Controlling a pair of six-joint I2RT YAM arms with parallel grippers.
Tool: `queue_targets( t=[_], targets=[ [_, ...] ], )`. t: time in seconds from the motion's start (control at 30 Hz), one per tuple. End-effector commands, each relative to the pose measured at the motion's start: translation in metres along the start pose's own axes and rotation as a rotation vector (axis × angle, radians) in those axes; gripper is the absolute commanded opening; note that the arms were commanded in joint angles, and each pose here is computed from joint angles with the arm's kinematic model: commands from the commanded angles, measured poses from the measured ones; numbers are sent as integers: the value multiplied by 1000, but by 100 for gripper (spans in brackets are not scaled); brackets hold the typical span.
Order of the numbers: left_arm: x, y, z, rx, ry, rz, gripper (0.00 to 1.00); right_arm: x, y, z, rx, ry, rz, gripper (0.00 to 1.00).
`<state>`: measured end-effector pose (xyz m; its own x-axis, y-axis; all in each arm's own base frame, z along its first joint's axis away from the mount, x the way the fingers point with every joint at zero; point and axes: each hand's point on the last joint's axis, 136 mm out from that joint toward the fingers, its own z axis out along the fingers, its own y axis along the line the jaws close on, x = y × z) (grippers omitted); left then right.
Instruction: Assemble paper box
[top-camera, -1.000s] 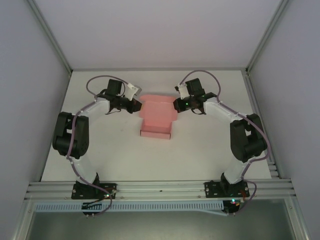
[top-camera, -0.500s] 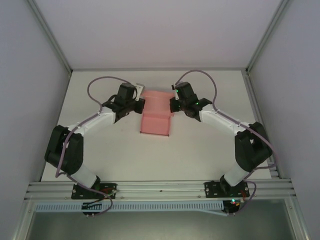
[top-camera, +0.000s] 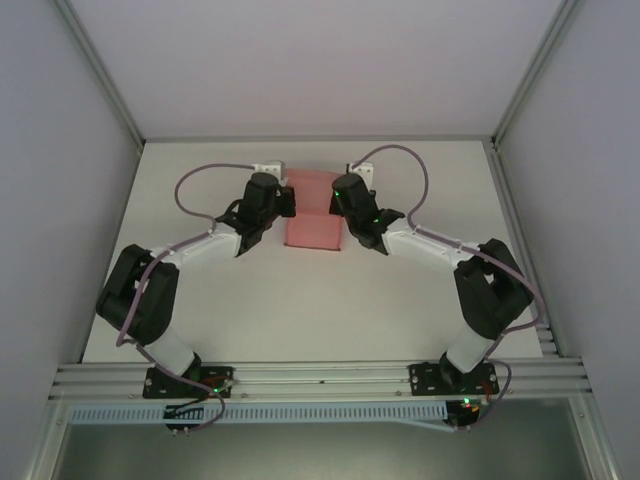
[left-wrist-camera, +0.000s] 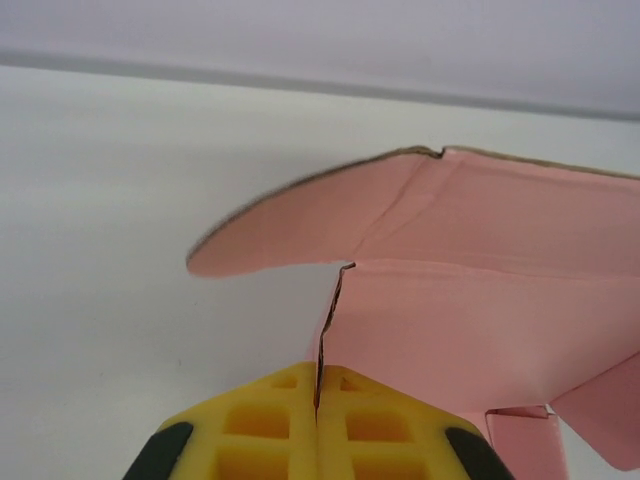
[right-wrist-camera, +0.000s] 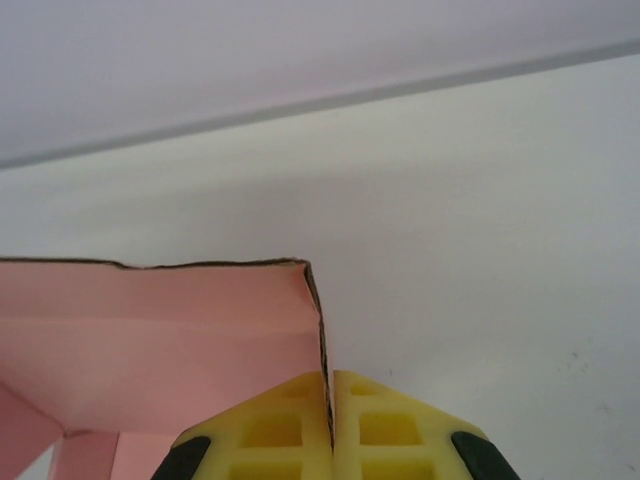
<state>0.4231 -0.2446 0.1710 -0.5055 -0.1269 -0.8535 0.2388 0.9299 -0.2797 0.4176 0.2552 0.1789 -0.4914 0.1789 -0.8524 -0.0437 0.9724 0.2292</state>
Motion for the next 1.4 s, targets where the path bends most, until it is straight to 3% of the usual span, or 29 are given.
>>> queue_targets(
  t=[0.0, 0.17, 0.57, 0.8, 0.97, 1.23, 1.37],
  targets=[
    [-14, -26, 1, 120, -132, -40, 0, -3, 18, 6, -61, -86, 32, 0],
    [-4, -33, 10, 172, -115, -16, 0, -2, 25, 13, -82, -86, -13, 0],
    [17, -37, -16, 253, -164, -70, 0, 46, 20, -4, -226, -81, -21, 0],
    [23, -48, -27, 281, -160, -73, 0, 62, 25, -23, -229, -109, -72, 0],
    [33, -48, -45, 294, -206, -101, 0, 77, 22, -38, -166, -137, -120, 0],
    [55, -65, -65, 379, -186, -109, 0, 93, 28, -59, -69, -199, -226, 0],
    [60, -65, -80, 396, -214, -77, 2, 96, 31, -64, -85, -204, -215, 5]
  ],
)
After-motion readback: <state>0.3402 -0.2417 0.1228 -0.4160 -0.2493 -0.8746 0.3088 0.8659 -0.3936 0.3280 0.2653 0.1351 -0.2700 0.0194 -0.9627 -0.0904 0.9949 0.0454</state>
